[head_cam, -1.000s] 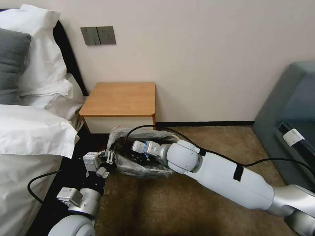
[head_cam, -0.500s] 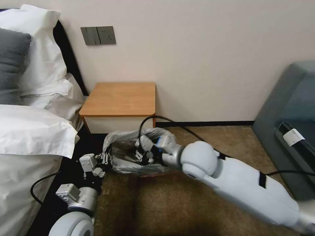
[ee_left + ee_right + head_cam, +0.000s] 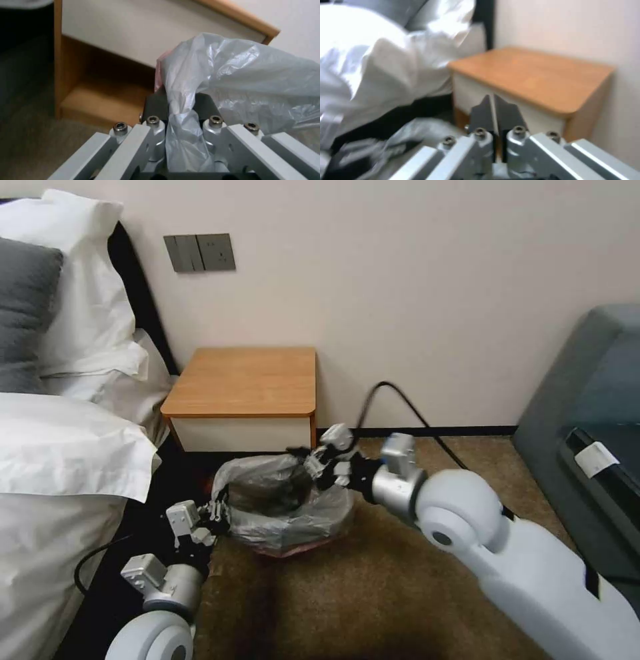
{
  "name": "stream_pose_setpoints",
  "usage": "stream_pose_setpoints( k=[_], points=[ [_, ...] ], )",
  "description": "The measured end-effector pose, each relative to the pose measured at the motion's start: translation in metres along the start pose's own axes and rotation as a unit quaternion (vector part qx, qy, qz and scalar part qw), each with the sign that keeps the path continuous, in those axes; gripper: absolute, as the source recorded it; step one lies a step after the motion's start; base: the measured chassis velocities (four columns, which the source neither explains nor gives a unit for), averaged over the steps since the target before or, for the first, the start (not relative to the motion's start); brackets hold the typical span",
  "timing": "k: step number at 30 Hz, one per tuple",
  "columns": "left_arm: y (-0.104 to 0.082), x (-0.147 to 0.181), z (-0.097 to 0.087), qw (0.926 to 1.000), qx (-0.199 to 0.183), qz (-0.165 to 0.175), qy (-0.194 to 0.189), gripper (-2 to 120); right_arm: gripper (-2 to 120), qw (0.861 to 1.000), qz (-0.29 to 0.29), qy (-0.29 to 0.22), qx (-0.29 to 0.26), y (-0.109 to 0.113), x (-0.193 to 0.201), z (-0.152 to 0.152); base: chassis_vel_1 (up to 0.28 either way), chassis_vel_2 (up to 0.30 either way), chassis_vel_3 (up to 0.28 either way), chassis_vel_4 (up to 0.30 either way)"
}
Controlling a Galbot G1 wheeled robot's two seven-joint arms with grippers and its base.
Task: Pick up the garbage bag from the table and place it over the trash can.
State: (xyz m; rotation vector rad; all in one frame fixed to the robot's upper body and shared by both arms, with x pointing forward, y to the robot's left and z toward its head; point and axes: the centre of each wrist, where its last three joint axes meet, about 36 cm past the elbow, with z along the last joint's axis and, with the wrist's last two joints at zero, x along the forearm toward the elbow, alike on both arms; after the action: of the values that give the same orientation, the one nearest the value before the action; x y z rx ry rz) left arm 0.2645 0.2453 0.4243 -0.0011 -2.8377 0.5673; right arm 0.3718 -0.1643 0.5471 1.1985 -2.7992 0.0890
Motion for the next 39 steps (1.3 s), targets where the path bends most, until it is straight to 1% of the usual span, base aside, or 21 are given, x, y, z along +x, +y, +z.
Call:
stream_pose_setpoints(
  k=[1, 2, 3, 4, 7, 8, 9, 11, 12, 14, 15, 16, 19, 20, 22, 23, 24, 27, 34, 39],
  points=[
    [-0.002, 0.0, 0.003, 0.9999, 0.003, -0.006, 0.012, 9, 10, 1.0, 0.016, -0.022, 0.005, 0.0, 0.007, 0.007, 0.0, 0.0, 0.0, 0.0],
    [-0.002, 0.0, 0.005, 0.9998, 0.005, -0.007, 0.019, 9, 14, 0.999, 0.028, -0.034, 0.01, 0.001, 0.01, 0.011, 0.0, 0.0, 0.0, 0.0],
    [-0.003, 0.0, 0.008, 0.9996, 0.007, -0.01, 0.027, 9, 20, 0.998, 0.048, -0.05, 0.014, 0.003, 0.015, 0.018, 0.0, 0.0, 0.0, 0.0],
    [-0.003, 0.0, 0.008, 0.9996, 0.007, -0.01, 0.027, 9, 20, 0.998, 0.048, -0.05, 0.014, 0.003, 0.015, 0.018, 0.0, 0.0, 0.0, 0.0],
    [-0.003, 0.0, 0.019, 0.9991, 0.009, -0.015, 0.04, 9, 32, 0.99, 0.12, -0.072, 0.026, 0.021, 0.032, 0.049, 0.0, 0.0, 0.0, 0.0],
    [-0.003, 0.0, 0.024, 0.9988, 0.007, -0.017, 0.046, 9, 38, 0.986, 0.149, -0.072, 0.027, 0.032, 0.042, 0.062, 0.0, 0.0, 0.0, 0.0],
    [-0.003, 0.0, 0.024, 0.9988, 0.007, -0.017, 0.046, 9, 38, 0.986, 0.149, -0.072, 0.027, 0.032, 0.042, 0.062, 0.0, 0.0, 0.0, 0.0],
    [-0.002, 0.001, 0.032, 0.9985, -0.001, -0.016, 0.052, 9, 46, 0.981, 0.178, -0.072, 0.028, 0.045, 0.054, 0.074, 0.0, 0.0, 0.0, 0.0],
    [-0.002, 0.001, 0.032, 0.9985, -0.001, -0.016, 0.052, 9, 46, 0.981, 0.178, -0.072, 0.028, 0.045, 0.054, 0.074, 0.0, 0.0, 0.0, 0.0],
    [-0.002, 0.002, 0.041, 0.9984, -0.008, -0.014, 0.053, 9, 57, 0.976, 0.204, -0.075, 0.031, 0.055, 0.064, 0.078, 0.0, 0.0, 0.0, 0.0],
    [-0.002, 0.002, 0.044, 0.9983, -0.009, -0.014, 0.055, 9, 64, 0.974, 0.213, -0.074, 0.031, 0.058, 0.068, 0.079, 0.0, 0.0, 0.0, 0.0],
    [-0.002, 0.002, 0.044, 0.9983, -0.009, -0.014, 0.055, 9, 64, 0.974, 0.213, -0.074, 0.031, 0.058, 0.068, 0.079, 0.0, 0.0, 0.0, 0.0],
    [-0.01, 0.009, 0.061, 0.9978, -0.018, -0.011, 0.063, 9, 78, 0.967, 0.245, -0.066, 0.026, 0.07, 0.085, 0.086, 0.0, 0.0, 0.0, 0.0],
    [-0.01, 0.009, 0.061, 0.9978, -0.018, -0.011, 0.063, 9, 78, 0.967, 0.245, -0.066, 0.026, 0.07, 0.085, 0.086, 0.0, 0.0, 0.0, 0.0],
    [-0.013, 0.013, 0.068, 0.9975, -0.02, -0.012, 0.067, 9, 86, 0.965, 0.254, -0.06, 0.021, 0.073, 0.091, 0.089, 0.0, 0.0, 0.0, 0.0],
    [-0.015, 0.017, 0.071, 0.9973, -0.02, -0.012, 0.069, 9, 92, 0.964, 0.258, -0.059, 0.019, 0.073, 0.093, 0.091, 0.0, 0.0, 0.0, 0.0],
    [-0.015, 0.017, 0.071, 0.9973, -0.02, -0.012, 0.069, 9, 92, 0.964, 0.258, -0.059, 0.019, 0.073, 0.093, 0.091, 0.0, 0.0, 0.0, 0.0],
    [-0.016, 0.025, 0.077, 0.9969, -0.025, -0.013, 0.073, 9, 100, 0.963, 0.265, -0.058, 0.017, 0.073, 0.094, 0.092, 0.0, 0.0, 0.0, 0.0],
    [-0.017, 0.038, 0.08, 0.9961, -0.029, -0.012, 0.082, 9, 100, 0.962, 0.265, -0.059, 0.01, 0.073, 0.088, 0.093, 0.0, 0.0, 0.0, 0.0],
    [-0.016, 0.044, 0.084, 0.9958, -0.028, -0.018, 0.085, 9, 100, 0.963, 0.262, -0.056, 0.007, 0.074, 0.089, 0.094, 0.0, 0.0, 0.0, 0.0]
  ],
)
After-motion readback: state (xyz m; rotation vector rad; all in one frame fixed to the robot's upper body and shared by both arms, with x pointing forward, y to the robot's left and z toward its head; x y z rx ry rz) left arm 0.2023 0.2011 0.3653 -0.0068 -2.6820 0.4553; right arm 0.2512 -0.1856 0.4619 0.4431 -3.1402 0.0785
